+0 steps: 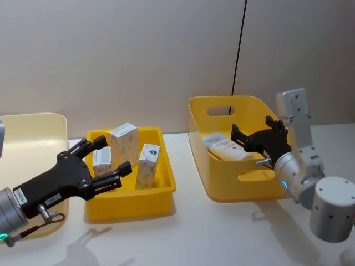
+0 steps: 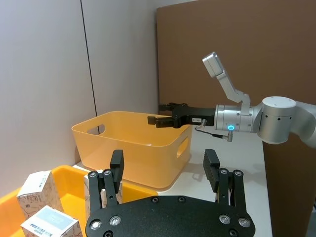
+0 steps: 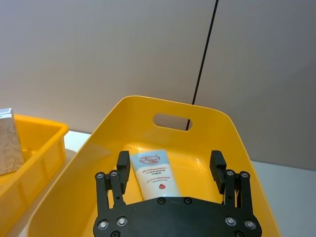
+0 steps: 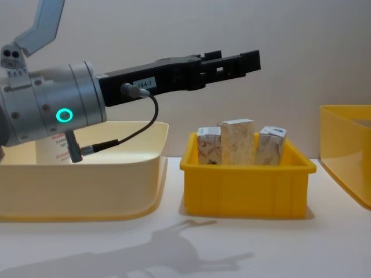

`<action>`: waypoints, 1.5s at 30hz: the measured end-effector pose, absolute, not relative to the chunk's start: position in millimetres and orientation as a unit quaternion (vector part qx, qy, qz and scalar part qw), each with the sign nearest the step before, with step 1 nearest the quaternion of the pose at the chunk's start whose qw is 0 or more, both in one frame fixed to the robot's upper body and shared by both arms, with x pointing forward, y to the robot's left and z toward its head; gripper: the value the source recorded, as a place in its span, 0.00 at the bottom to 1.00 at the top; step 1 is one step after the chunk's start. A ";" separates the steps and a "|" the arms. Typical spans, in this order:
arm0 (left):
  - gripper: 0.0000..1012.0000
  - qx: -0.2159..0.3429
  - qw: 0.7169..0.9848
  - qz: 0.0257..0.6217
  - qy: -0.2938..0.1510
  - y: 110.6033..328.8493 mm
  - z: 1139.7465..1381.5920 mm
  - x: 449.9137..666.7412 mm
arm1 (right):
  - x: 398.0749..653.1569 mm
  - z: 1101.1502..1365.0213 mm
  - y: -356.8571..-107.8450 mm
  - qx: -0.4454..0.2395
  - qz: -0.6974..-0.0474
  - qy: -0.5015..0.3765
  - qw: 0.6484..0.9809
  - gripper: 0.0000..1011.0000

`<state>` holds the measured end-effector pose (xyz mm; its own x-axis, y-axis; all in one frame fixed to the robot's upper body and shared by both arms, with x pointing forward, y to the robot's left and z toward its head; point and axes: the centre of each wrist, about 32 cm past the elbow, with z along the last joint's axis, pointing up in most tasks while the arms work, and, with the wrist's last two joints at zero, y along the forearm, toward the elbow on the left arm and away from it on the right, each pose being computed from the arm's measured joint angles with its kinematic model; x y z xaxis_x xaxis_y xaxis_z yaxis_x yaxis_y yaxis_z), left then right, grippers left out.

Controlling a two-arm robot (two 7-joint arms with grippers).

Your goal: Bimanual collaborative sorting of washing and personal care products

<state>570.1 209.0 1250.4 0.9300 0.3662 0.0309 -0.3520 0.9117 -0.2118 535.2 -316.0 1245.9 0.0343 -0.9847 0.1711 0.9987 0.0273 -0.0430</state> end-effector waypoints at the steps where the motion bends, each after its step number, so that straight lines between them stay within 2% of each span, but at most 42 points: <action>1: 0.99 -0.102 0.977 0.184 -0.035 209.0 1250.4 570.1 | 535.1 1246.0 -316.1 -0.074 -0.693 -0.048 0.716 0.99; 12: 0.99 -0.099 0.976 0.190 -0.035 208.9 1249.4 568.9 | 529.4 1249.8 -318.6 -0.030 -0.671 -0.076 0.737 0.99; 24: 0.99 -0.071 0.964 0.253 -0.042 207.4 1240.4 556.7 | 523.0 1245.5 -313.2 -0.022 -0.660 -0.078 0.747 0.99; 45: 0.99 -0.021 0.924 0.375 -0.067 203.7 1223.4 530.5 | 470.6 1203.2 -259.6 -0.002 -0.601 -0.053 0.797 0.99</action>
